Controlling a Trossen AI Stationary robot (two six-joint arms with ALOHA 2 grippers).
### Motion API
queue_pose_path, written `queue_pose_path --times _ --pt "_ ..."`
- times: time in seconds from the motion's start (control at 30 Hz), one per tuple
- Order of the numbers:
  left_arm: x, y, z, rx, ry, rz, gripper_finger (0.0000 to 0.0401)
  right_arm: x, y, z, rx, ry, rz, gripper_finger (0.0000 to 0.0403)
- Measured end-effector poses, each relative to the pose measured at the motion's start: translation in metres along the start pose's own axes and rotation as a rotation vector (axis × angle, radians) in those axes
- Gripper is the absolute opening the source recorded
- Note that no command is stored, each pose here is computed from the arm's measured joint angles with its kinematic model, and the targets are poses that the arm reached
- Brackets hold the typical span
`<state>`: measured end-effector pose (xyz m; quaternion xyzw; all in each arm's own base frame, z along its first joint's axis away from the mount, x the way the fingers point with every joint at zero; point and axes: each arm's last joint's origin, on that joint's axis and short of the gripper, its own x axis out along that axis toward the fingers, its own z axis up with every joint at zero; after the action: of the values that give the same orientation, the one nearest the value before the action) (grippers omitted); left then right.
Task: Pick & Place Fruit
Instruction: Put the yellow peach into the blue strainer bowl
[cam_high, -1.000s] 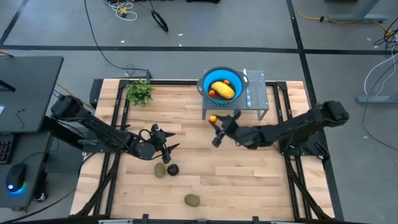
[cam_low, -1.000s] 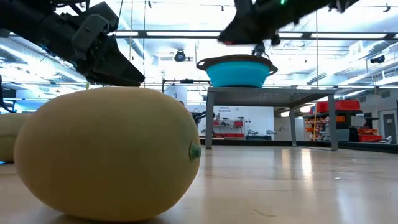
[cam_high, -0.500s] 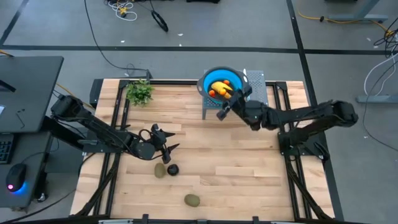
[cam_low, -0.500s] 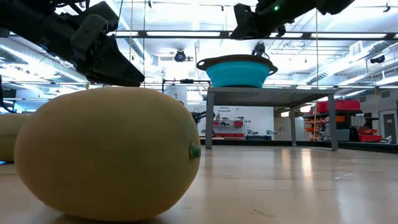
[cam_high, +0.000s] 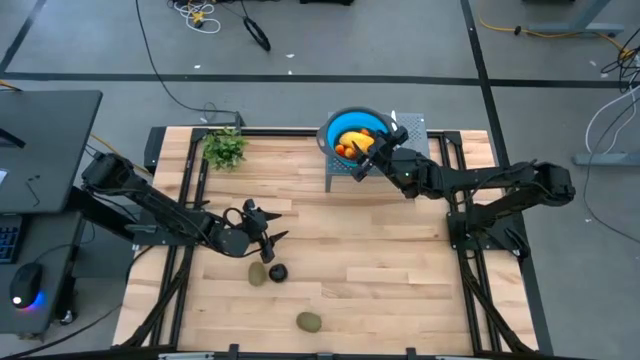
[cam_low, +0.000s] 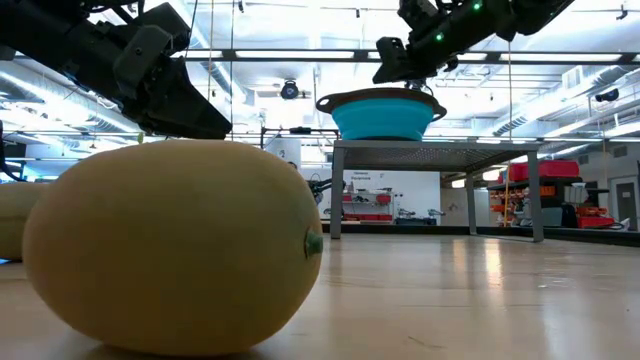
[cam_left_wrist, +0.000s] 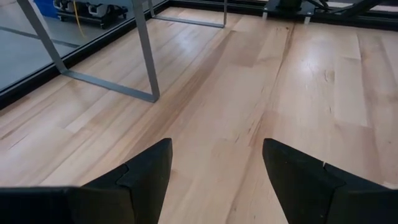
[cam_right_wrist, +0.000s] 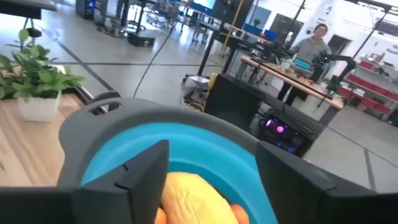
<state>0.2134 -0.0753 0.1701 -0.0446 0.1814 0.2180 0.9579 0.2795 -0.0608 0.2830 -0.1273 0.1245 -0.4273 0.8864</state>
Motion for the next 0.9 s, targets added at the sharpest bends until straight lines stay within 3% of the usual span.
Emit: queue_pose_path --times 0.17,0.43,0.7,0.9 --pt "0.000 0.001 -0.001 0.002 0.010 0.005 0.0258 -0.003 0.004 0.002 0.029 -0.012 0.017 0.0280" --pt "0.000 0.001 -0.001 0.001 0.011 0.005 0.0258 -0.027 0.026 0.012 0.065 -0.085 0.127 0.0282" --pt "0.000 0.001 -0.001 -0.005 0.012 0.006 0.0258 -0.059 0.053 0.015 0.099 -0.111 0.334 0.0282" --pt "0.000 0.001 -0.001 -0.022 0.011 0.006 0.0258 -0.076 0.067 0.003 0.122 0.000 0.499 0.0282"
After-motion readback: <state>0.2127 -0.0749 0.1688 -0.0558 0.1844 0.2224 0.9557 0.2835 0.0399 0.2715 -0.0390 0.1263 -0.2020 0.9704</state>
